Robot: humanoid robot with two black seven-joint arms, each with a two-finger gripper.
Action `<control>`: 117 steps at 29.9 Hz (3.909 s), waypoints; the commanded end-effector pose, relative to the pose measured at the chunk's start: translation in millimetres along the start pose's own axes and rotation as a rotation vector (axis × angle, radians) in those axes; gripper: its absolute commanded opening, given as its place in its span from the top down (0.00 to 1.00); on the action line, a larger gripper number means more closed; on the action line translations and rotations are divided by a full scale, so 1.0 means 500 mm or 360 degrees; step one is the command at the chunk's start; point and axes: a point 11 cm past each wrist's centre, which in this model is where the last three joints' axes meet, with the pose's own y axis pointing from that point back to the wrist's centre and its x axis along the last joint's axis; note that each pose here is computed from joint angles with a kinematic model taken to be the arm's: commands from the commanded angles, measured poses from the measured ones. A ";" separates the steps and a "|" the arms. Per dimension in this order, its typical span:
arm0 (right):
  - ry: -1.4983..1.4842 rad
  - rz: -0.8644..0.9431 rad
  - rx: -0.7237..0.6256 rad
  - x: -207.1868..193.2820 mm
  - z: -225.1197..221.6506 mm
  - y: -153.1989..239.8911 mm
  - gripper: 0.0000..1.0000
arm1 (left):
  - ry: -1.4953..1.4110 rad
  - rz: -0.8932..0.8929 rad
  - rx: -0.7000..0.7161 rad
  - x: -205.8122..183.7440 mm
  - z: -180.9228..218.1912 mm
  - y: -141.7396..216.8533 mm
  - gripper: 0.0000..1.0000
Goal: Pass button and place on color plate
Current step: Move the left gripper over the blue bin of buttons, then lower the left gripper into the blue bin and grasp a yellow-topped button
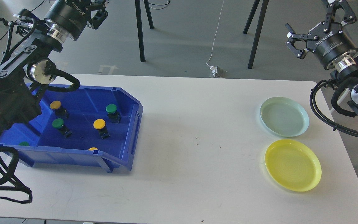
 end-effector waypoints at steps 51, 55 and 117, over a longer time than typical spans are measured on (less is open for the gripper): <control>0.0051 0.0127 0.0021 0.061 -0.031 0.062 0.01 | -0.2003 -0.1605 0.1220 -0.095 0.029 0.159 0.01; 0.0065 0.0152 0.0017 0.073 -0.036 0.074 0.01 | -0.2128 -0.1685 0.1392 -0.052 0.007 0.201 0.01; 0.0042 0.0242 -0.0054 0.113 0.007 0.121 0.01 | -0.1846 -0.1715 0.1841 0.023 -0.254 0.337 0.02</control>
